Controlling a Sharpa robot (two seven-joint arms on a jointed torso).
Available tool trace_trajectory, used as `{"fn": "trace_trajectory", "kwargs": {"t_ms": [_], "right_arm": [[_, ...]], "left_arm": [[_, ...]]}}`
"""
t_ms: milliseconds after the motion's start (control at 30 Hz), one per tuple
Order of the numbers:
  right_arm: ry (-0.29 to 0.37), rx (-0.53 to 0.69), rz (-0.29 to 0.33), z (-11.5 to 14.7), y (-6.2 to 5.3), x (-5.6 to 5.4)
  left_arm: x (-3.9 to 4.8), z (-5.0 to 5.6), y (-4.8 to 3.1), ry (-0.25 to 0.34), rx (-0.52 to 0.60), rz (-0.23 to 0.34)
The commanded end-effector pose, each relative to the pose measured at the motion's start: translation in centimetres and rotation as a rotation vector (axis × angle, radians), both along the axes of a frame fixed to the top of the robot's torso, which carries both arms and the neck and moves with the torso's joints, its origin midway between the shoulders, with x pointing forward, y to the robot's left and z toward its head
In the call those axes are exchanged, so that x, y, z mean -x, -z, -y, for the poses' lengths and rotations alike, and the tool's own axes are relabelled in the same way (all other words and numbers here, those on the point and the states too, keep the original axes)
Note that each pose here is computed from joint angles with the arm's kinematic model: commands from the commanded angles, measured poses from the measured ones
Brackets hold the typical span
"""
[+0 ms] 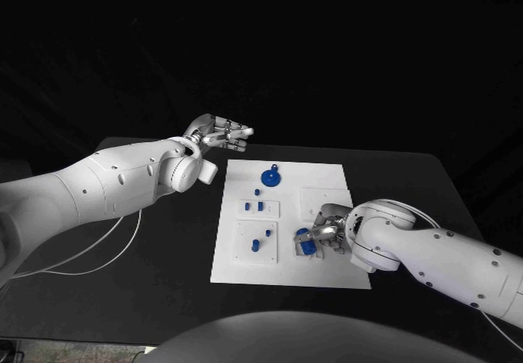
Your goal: Assemble the parts on the task board
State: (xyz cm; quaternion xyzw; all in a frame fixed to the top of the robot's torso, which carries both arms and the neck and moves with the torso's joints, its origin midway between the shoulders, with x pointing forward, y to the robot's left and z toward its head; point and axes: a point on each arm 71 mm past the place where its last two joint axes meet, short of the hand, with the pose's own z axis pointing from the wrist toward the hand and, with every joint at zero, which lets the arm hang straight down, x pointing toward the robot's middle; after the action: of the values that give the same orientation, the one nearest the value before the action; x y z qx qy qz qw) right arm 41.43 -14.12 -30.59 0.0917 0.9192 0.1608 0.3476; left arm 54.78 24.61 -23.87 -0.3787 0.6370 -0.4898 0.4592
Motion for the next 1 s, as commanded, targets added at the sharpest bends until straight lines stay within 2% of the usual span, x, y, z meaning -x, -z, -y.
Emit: {"fn": "trace_trajectory", "kwargs": {"t_ms": [33, 533, 1000], "right_arm": [[-0.035, 0.012, -0.019, -0.35, 0.58, 0.56], [-0.026, -0.015, 0.007, -0.83, 0.24, 0.63], [-0.046, -0.017, 0.030, -0.73, -0.34, 1.10]], "left_arm": [[0.04, 0.27, -0.03, 0.018, 0.005, -0.003], [0.03, 0.14, -0.02, 0.018, 0.003, -0.004], [0.06, 0.10, 0.02, 0.021, 0.002, -0.011]]}}
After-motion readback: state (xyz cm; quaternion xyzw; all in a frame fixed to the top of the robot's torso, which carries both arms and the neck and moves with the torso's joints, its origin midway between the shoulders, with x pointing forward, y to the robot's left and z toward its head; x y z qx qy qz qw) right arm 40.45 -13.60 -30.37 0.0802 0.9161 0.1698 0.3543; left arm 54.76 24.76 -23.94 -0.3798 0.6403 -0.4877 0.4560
